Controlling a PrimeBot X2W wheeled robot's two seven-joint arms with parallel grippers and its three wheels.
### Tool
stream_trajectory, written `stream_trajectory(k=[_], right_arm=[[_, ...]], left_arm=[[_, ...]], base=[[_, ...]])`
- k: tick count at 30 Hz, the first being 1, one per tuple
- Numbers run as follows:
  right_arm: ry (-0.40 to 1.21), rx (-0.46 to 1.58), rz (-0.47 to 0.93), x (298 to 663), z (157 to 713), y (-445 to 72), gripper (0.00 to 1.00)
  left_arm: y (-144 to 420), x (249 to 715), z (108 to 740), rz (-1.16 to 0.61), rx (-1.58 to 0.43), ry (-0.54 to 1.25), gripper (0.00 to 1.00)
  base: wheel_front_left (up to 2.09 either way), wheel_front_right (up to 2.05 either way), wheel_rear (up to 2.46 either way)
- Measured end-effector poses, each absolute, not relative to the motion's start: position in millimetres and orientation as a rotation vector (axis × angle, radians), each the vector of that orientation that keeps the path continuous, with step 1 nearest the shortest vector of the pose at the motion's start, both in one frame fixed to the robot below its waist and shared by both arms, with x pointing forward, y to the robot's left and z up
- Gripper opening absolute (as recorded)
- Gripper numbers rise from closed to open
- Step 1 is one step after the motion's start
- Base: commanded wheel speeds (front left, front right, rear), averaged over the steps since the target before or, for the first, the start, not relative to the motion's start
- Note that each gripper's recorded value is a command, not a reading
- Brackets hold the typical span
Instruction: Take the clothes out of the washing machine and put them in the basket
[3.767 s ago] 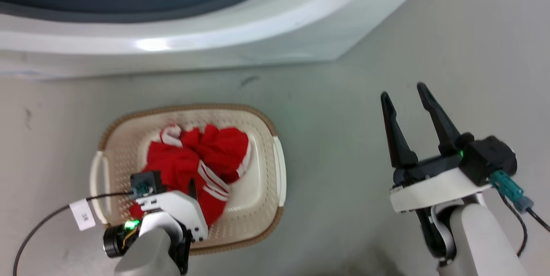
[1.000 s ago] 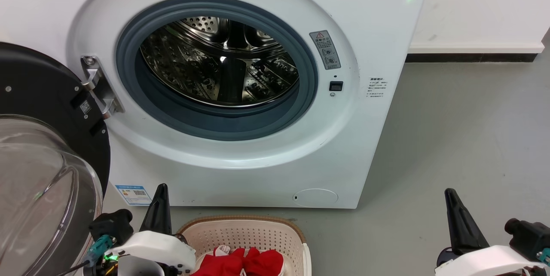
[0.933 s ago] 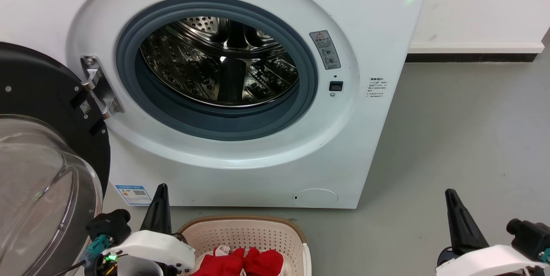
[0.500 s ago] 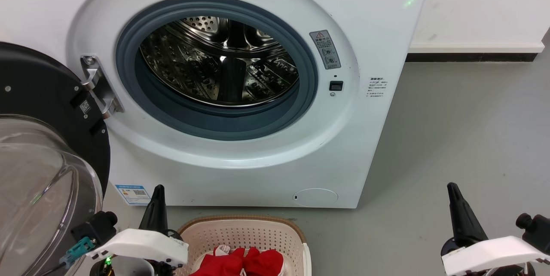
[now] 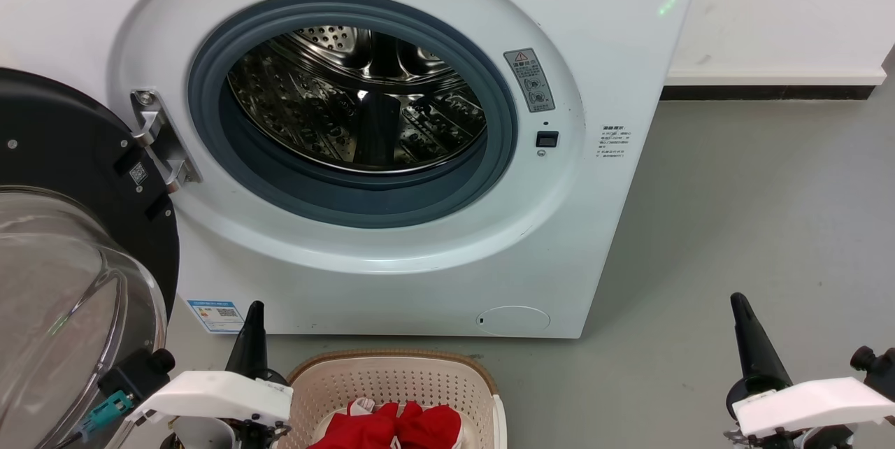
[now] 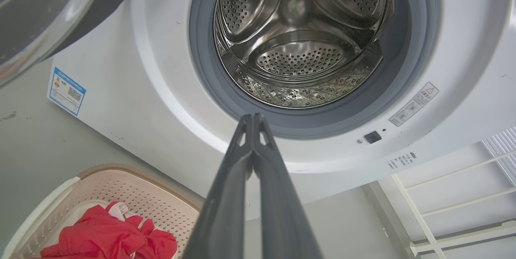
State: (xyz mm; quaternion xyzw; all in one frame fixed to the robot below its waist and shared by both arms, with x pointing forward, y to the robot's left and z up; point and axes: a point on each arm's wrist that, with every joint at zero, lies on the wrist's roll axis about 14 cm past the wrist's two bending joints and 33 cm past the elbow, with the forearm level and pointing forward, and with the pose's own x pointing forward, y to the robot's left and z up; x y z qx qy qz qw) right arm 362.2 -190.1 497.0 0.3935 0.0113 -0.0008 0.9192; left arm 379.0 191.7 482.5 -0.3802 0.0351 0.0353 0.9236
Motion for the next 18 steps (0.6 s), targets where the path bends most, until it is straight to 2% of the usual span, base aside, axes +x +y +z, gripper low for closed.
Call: stream_trajectory(k=[18], right_arm=[[0.024,1.024,-0.012,370.0,498.5,-193.2,0.00]], left_arm=[[194.0,381.8,485.2,0.074,-1.006,0.074,0.00]], base=[[0.00,0.00,0.00]])
